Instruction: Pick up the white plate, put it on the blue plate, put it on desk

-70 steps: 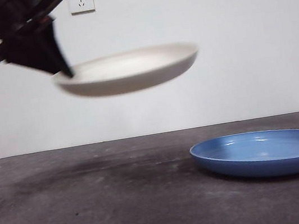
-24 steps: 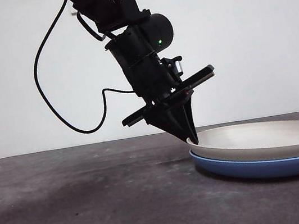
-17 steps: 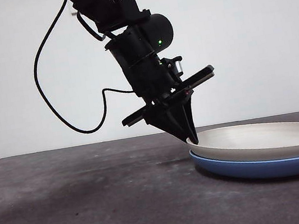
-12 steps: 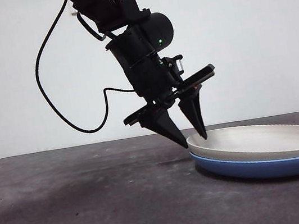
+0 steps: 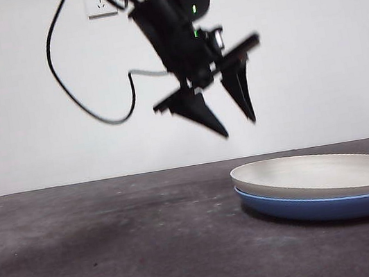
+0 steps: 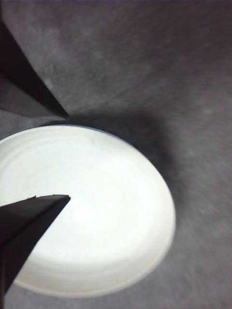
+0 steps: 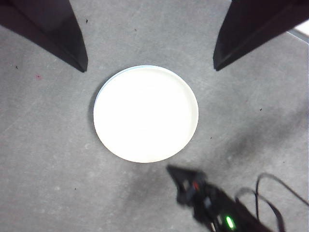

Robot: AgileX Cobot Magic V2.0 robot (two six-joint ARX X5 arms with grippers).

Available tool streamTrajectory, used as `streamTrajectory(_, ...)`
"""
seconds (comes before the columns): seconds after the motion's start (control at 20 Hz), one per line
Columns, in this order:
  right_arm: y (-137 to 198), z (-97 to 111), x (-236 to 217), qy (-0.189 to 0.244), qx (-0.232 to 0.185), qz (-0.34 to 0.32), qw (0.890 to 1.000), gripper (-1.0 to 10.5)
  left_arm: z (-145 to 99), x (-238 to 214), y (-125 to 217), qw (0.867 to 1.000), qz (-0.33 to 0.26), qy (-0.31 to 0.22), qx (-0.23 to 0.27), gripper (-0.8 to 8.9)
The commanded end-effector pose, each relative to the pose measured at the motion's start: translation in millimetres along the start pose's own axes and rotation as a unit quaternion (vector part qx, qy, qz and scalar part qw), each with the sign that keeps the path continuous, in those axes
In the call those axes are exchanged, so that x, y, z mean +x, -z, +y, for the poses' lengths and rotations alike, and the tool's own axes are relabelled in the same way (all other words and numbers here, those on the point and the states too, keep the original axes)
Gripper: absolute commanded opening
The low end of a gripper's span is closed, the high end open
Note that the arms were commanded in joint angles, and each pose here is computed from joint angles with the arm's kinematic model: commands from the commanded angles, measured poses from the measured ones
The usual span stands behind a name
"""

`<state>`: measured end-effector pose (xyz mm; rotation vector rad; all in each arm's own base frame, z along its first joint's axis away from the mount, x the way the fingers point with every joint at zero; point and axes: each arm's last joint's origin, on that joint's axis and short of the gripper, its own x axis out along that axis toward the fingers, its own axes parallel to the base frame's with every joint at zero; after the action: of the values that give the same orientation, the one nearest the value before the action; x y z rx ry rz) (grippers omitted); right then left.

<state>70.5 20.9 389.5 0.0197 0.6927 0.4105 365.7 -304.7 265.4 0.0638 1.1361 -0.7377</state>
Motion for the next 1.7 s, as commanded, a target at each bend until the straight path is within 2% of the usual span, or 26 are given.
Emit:
streamTrajectory(0.05,-5.0,1.0,-3.2,0.000,0.001,-0.013,1.000,4.2,-2.6,-19.0,-13.2,0.999,-0.024,0.000,0.026,2.54)
streamTrajectory(0.2,-5.2,0.6,-3.1,0.006,0.001,-0.014,1.000,4.2,-3.0,-65.8,-20.8,0.997,-0.078,-0.003,0.029,2.50)
streamTrajectory(0.4,-5.3,-0.4,-3.2,0.024,0.000,-0.014,1.000,4.2,-0.4,-143.1,-14.7,0.988,-0.144,-0.044,0.036,2.51)
streamTrajectory(0.65,-9.2,-0.9,-1.0,0.024,-0.002,-0.023,0.999,4.2,-6.0,-249.1,12.3,0.966,-0.248,-0.057,0.050,2.50)
streamTrajectory(0.95,-22.6,-4.8,16.7,0.023,0.000,-0.013,1.000,4.2,-9.9,-310.2,64.0,0.966,-0.234,-0.081,0.070,2.50)
streamTrajectory(1.1,-28.2,-6.9,25.8,0.022,0.001,-0.005,1.000,4.2,-12.2,-313.0,84.4,0.971,-0.219,-0.062,0.078,2.50)
streamTrajectory(1.3,-33.9,-8.1,34.0,0.012,0.001,-0.003,1.000,4.2,-3.0,-287.6,124.1,0.978,-0.190,-0.053,0.069,2.50)
streamTrajectory(1.7,-37.8,-8.8,43.0,-0.013,0.005,0.009,1.000,4.2,13.7,-224.7,197.8,0.987,-0.127,0.064,0.075,2.50)
